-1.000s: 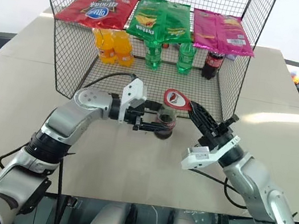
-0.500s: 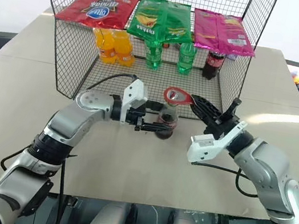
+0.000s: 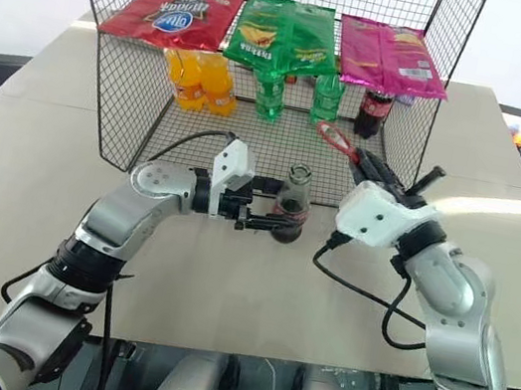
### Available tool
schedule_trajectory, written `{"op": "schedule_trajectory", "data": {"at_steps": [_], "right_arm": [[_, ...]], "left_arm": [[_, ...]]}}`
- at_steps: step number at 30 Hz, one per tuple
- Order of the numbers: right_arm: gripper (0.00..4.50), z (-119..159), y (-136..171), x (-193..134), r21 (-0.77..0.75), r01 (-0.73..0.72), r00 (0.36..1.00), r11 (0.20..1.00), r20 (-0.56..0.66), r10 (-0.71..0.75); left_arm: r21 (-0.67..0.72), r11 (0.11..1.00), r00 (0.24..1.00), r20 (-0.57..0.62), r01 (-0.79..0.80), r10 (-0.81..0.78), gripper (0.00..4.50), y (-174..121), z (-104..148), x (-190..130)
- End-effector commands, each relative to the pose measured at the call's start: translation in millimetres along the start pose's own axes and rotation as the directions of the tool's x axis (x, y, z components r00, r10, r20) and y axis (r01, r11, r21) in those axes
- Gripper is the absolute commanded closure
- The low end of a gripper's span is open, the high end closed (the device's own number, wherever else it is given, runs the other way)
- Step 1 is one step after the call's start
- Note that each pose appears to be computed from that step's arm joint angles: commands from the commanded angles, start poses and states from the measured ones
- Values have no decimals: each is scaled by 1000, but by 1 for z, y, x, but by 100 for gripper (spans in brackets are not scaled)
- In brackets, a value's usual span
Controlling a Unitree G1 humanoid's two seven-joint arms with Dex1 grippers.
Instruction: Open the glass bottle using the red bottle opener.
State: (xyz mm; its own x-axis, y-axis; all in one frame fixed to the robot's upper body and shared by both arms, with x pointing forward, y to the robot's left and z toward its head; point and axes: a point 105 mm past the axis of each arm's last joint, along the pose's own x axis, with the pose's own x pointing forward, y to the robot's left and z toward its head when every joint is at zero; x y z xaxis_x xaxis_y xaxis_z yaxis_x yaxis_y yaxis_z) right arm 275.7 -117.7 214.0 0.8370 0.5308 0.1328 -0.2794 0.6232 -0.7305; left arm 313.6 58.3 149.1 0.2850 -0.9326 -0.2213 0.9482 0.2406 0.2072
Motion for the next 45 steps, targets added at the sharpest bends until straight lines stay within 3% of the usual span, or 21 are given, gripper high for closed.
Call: {"op": "schedule_trajectory", "data": {"at_steps": [1, 4, 8, 14, 20, 23, 25, 26, 31, 33, 39, 45], "right_arm": [[450, -3, 6, -17, 365, 32, 998, 930, -65, -9], [450, -15, 20, -28, 642, 78, 989, 763, -143, 19], [450, -36, 47, -41, 858, 137, 970, 495, -217, 107], [450, -67, 69, -40, 944, 255, 938, 210, -294, 184], [450, -87, 82, -35, 948, 311, 916, 61, -317, 246], [450, -92, 87, -36, 944, 326, 902, 50, -327, 282], [363, -95, 89, -37, 940, 338, 897, 38, -334, 288], [351, -97, 89, -37, 936, 348, 892, 48, -346, 290], [101, -98, 80, -40, 933, 342, 896, 111, -359, 260], [18, -95, 78, -44, 932, 307, 897, 193, -351, 268], [5, -84, 72, -47, 922, 249, 914, 296, -325, 244], [5, -79, 68, -46, 917, 229, 926, 326, -308, 218]], "left_arm": [[-8, 1000, 1000, -8, 5, -5, 195, -5, -3, 1], [-12, 1000, 1000, 1, -5, 5, 195, -4, -3, 1], [-4, 1000, 1000, 20, -18, 18, 195, -5, -1, -1], [3, 999, 999, 23, -40, 40, 195, -6, -3, -6], [9, 999, 998, 30, -50, 50, 195, -6, -3, -7], [9, 999, 998, 29, -54, 54, 195, -7, -4, -8], [7, 998, 998, 31, -57, 57, 195, -7, -4, -8], [6, 998, 998, 31, -59, 59, 195, -7, -5, -8], [-2, 997, 997, 34, -74, 74, 195, -6, -6, -11], [-6, 997, 996, 33, -78, 78, 195, -7, -7, -12], [-23, 995, 994, 30, -100, 101, 195, -3, -9, -16], [-57, 989, 991, 21, -134, 136, 195, 2, -11, -20]]}}
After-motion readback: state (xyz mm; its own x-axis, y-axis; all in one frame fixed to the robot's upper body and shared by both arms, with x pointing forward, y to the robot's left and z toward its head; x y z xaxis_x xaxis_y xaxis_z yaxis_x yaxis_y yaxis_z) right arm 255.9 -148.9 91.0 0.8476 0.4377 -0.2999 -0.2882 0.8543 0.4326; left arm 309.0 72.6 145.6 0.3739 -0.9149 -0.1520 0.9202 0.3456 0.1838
